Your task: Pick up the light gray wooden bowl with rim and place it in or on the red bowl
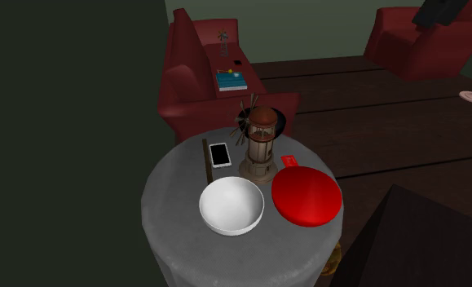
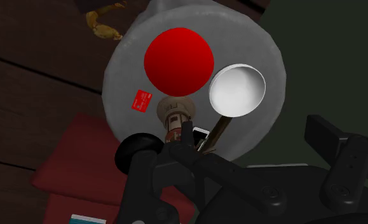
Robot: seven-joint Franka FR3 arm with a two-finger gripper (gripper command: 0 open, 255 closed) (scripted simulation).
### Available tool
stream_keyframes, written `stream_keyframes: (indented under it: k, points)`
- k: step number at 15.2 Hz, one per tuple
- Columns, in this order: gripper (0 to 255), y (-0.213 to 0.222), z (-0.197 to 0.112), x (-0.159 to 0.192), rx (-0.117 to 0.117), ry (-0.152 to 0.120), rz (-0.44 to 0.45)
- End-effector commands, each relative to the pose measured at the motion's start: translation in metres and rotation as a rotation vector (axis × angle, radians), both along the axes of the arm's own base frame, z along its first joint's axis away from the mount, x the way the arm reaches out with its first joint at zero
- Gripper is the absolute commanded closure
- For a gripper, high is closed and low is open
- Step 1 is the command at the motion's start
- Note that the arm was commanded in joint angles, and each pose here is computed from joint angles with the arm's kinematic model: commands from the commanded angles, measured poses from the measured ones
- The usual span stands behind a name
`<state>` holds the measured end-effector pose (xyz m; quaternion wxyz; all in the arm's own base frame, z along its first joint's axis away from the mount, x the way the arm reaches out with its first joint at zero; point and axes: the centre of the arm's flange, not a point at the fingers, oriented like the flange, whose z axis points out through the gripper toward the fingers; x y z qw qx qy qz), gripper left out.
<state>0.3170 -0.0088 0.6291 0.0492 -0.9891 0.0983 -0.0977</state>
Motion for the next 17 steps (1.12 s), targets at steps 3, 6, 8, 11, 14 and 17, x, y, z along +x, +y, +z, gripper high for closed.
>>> stream_keyframes:
  k: [3,6,8,11,14,17]
  points:
    - [0,0.001,-0.024,0.012,0.000,0.001,-0.002]
    - [0,0.003,-0.059,0.030,0.001,0.003,-0.005]
    - [0,0.004,-0.083,0.042,0.001,0.005,-0.008]
    - [0,0.005,-0.118,0.059,0.002,0.007,-0.011]
    - [0,0.007,-0.153,0.077,0.002,0.009,-0.014]
    - [0,0.008,-0.189,0.095,0.003,0.011,-0.017]
